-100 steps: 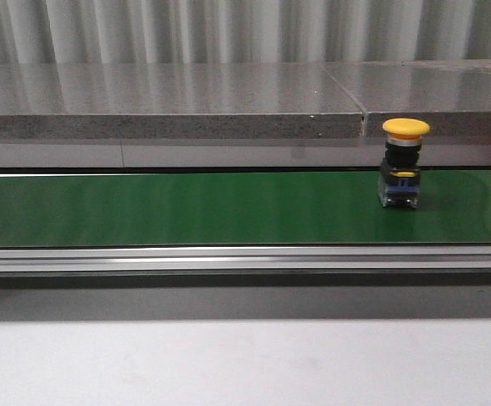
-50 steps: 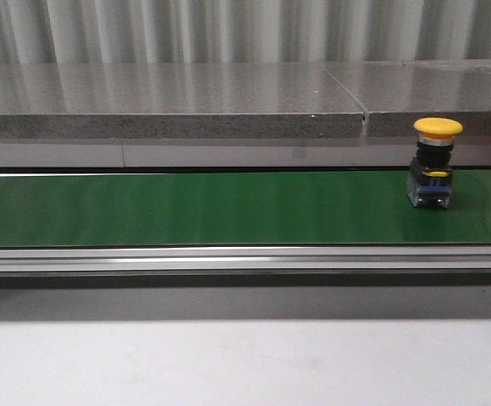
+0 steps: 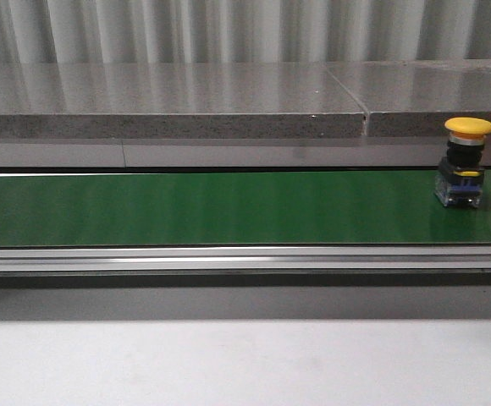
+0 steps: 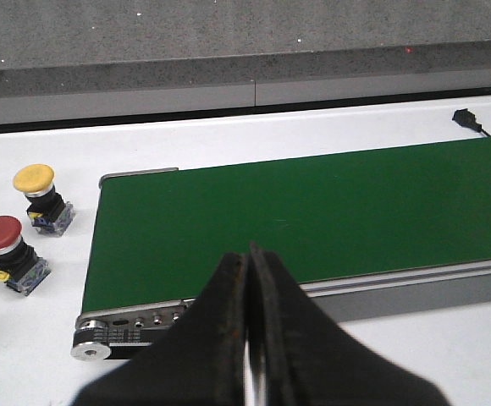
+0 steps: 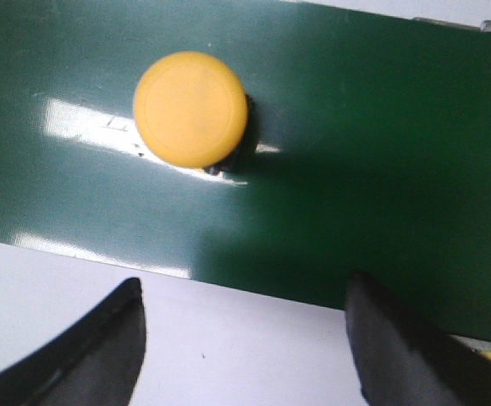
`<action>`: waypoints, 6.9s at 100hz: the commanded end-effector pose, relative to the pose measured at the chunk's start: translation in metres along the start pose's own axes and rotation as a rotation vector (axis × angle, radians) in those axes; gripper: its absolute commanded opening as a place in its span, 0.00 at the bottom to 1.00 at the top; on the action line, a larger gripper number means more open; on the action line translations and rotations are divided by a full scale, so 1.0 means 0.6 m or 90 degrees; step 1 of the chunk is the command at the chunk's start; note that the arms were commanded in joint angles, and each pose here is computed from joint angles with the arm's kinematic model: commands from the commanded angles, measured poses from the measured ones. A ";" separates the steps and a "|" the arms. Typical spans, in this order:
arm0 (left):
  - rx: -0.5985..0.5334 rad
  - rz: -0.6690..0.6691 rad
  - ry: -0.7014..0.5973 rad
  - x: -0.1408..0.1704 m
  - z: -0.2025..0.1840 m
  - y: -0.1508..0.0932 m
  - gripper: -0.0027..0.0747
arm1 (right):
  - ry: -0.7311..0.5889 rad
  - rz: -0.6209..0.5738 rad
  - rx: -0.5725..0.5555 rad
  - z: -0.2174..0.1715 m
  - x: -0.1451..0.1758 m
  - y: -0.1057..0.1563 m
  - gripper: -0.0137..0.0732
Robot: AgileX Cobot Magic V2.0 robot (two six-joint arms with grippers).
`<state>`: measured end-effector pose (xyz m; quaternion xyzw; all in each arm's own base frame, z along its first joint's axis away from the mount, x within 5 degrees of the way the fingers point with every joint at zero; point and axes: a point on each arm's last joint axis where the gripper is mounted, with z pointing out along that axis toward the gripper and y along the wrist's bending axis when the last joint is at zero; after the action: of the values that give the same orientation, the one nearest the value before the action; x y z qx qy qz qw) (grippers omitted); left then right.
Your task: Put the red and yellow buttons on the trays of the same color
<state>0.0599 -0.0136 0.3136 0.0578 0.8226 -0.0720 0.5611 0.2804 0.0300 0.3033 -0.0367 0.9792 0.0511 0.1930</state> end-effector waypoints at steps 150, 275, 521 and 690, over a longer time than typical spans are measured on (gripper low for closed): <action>0.008 -0.005 -0.056 -0.023 -0.005 -0.002 0.01 | -0.096 0.242 0.141 -0.051 -0.041 -0.205 0.35; 0.008 -0.005 -0.056 -0.023 -0.005 -0.002 0.01 | -0.087 0.483 0.150 0.087 0.033 -0.351 0.36; 0.008 -0.005 -0.056 -0.023 -0.005 -0.002 0.01 | -0.413 -0.071 0.046 -0.099 0.202 -0.010 0.08; -0.245 -0.193 0.193 -0.170 0.166 0.145 0.71 | -0.509 -0.083 0.046 -0.134 0.315 -0.003 0.08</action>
<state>0.1971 0.0428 0.3571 -0.1425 0.9038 0.0065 0.4035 0.0736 0.0095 0.2920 -0.0656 0.8464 0.0222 0.5280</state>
